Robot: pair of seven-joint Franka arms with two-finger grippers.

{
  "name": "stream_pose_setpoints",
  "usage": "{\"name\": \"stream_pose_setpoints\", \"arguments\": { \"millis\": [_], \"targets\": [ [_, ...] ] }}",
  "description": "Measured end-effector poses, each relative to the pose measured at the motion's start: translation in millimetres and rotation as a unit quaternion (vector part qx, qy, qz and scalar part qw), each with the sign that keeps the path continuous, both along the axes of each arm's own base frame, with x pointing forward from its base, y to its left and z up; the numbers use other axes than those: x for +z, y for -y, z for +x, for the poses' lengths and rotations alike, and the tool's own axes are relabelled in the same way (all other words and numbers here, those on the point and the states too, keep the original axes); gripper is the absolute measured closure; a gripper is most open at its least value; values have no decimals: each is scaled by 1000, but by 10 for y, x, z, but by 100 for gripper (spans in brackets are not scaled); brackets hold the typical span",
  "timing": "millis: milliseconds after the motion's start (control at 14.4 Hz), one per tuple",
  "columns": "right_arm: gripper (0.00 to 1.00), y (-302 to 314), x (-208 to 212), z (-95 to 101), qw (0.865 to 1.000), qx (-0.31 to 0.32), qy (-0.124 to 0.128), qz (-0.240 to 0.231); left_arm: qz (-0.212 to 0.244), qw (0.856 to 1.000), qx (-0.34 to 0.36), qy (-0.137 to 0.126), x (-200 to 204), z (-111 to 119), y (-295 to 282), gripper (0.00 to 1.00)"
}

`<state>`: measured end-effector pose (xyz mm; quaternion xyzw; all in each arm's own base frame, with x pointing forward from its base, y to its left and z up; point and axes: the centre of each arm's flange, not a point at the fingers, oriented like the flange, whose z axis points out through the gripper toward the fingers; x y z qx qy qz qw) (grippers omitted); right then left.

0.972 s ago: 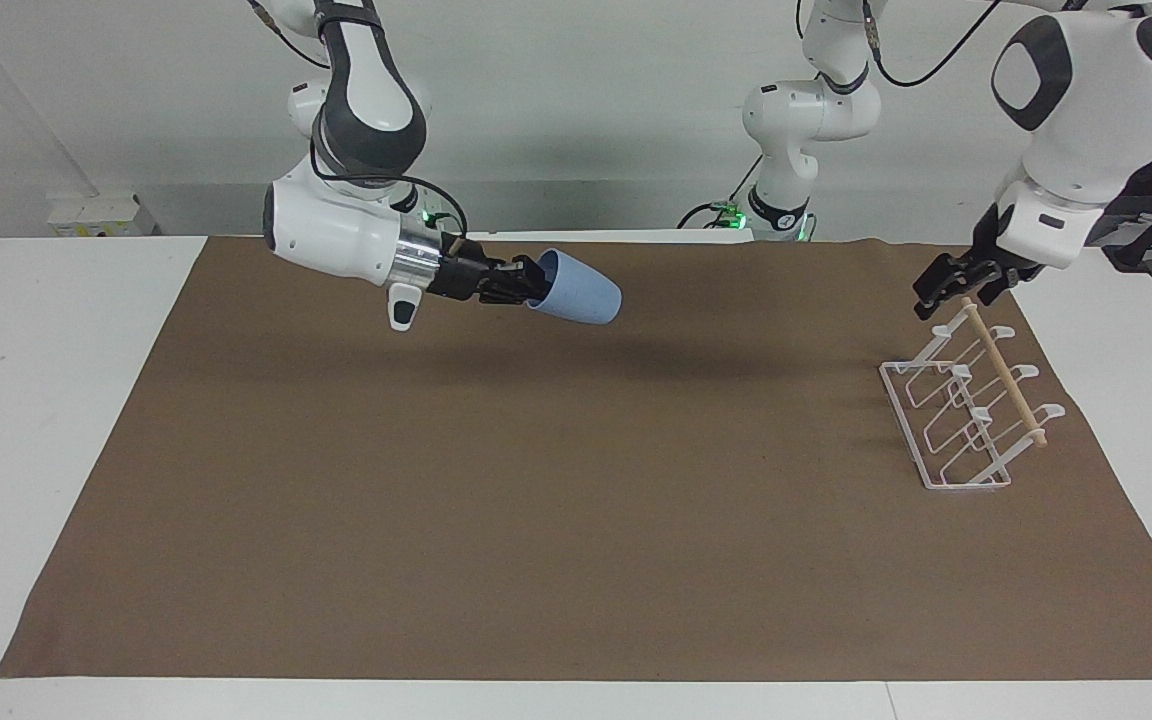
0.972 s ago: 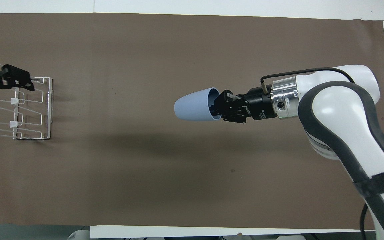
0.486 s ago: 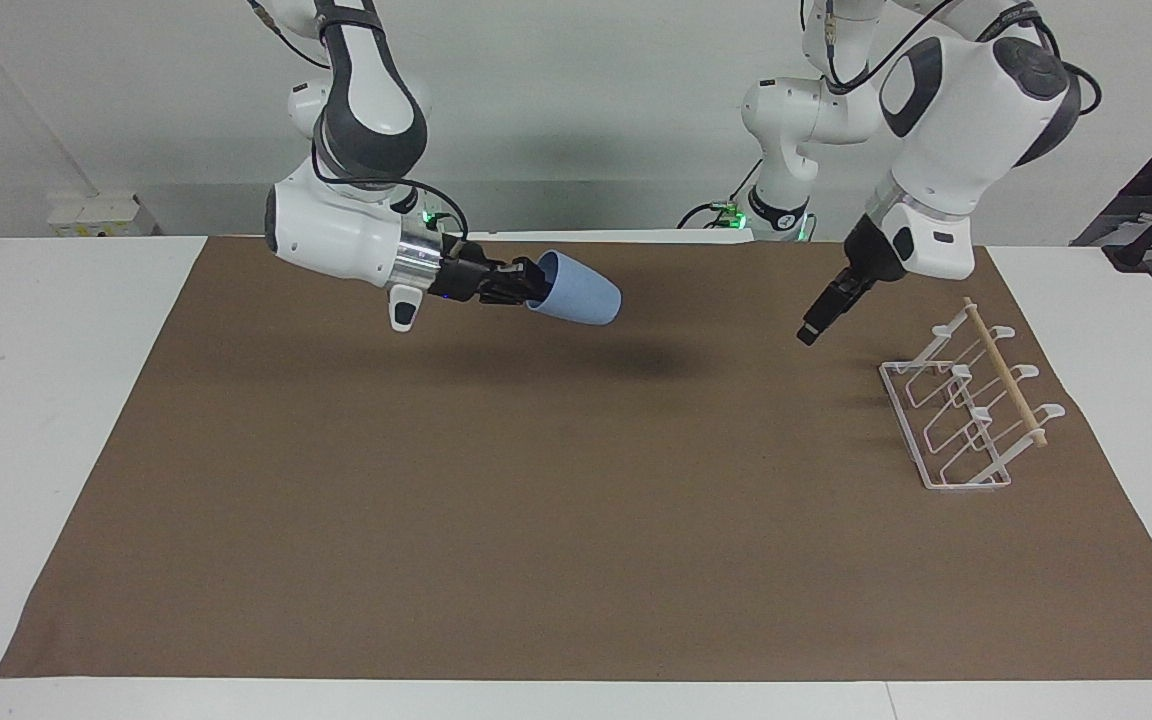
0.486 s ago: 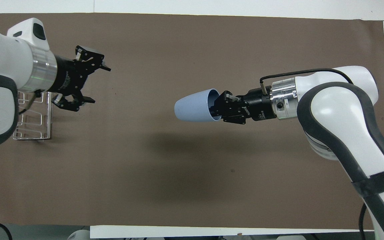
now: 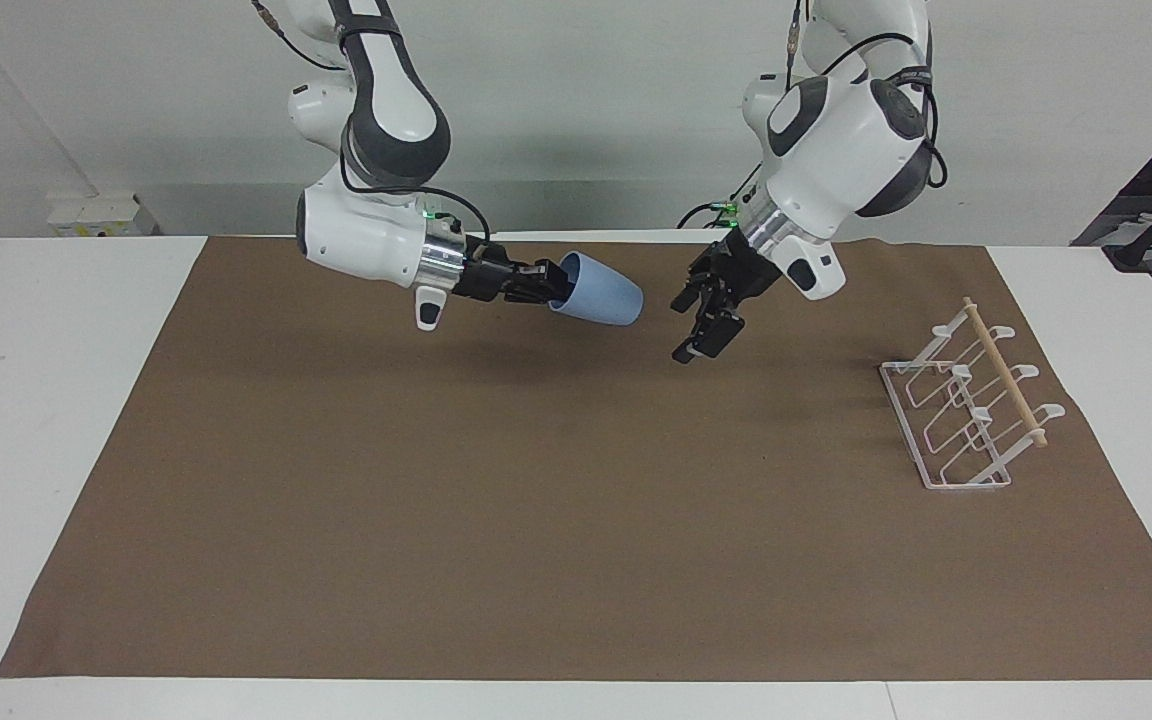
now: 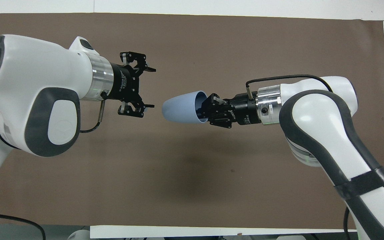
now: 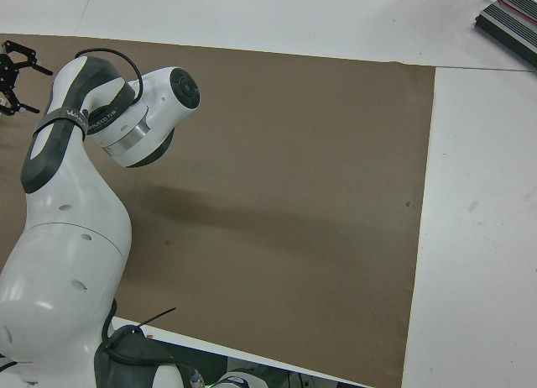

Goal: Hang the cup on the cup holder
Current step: 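Bring the left gripper to the cup while the right gripper holds it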

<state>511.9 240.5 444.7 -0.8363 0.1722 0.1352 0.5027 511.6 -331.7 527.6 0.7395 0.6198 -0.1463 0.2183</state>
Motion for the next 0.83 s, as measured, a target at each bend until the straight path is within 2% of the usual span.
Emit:
{"name": "stream_pose_setpoints", "arguments": {
  "millis": [347, 625, 833],
  "targets": [
    [96, 16, -66, -27, 1000, -11, -1, -7, 7, 1000, -3, -23, -142, -93, 106, 0],
    [96, -9, -59, -39, 1000, -11, 1, -8, 22, 997, -24, -67, -195, -257, 185, 0],
    [96, -60, -62, -55, 1000, -11, 4, -10, 24, 996, -32, -75, -167, -345, 250, 0]
  ]
}}
